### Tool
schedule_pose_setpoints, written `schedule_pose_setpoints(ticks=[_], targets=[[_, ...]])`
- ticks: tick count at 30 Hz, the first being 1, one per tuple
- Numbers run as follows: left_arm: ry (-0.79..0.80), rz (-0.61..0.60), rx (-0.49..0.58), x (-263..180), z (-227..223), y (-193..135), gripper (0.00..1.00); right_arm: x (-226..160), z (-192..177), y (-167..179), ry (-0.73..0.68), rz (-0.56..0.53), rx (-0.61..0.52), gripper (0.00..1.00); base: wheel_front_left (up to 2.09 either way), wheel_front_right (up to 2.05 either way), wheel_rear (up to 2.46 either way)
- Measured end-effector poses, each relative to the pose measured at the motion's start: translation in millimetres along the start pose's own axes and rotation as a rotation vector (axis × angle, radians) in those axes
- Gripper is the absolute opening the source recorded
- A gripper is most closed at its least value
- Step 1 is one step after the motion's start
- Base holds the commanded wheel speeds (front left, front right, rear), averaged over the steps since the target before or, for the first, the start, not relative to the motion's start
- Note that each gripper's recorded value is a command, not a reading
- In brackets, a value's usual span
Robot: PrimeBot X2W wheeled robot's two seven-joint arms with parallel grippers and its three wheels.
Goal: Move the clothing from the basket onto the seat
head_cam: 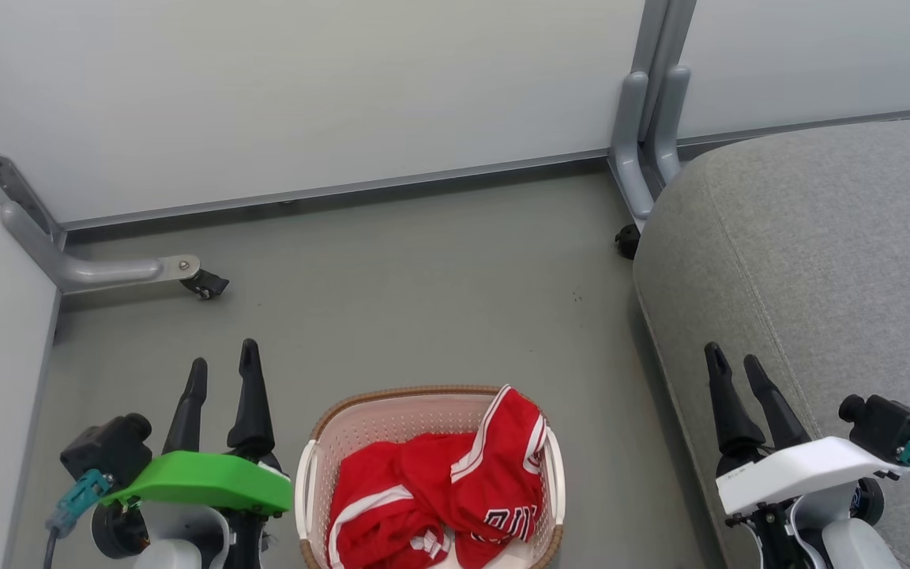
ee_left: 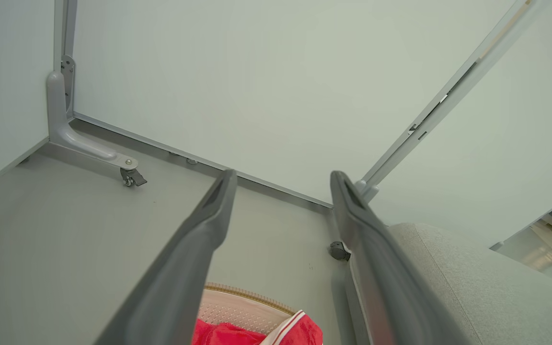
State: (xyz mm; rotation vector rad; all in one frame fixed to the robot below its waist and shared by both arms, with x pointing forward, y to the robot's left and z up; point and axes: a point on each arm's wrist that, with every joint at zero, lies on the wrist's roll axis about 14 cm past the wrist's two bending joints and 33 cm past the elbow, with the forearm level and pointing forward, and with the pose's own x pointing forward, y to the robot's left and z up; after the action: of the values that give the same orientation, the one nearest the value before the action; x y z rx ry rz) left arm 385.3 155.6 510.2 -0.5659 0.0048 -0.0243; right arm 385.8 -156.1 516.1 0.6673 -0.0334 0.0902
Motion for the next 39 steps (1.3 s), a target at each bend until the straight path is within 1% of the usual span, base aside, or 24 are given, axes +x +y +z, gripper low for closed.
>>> schedule_pose_setpoints(ticks=[18,39], targets=[[-0.038,-0.038,0.194,2.7,2.3,-12.2,1.0,4.1,-3.6,9.4,-0.003,0.048,-0.202,1.0,0.0,0.0,0.0],[-0.095,-0.092,0.365,2.5,7.9,-29.1,1.0,7.5,-4.5,23.9,-0.023,0.114,-0.377,1.0,0.0,0.0,0.0]])
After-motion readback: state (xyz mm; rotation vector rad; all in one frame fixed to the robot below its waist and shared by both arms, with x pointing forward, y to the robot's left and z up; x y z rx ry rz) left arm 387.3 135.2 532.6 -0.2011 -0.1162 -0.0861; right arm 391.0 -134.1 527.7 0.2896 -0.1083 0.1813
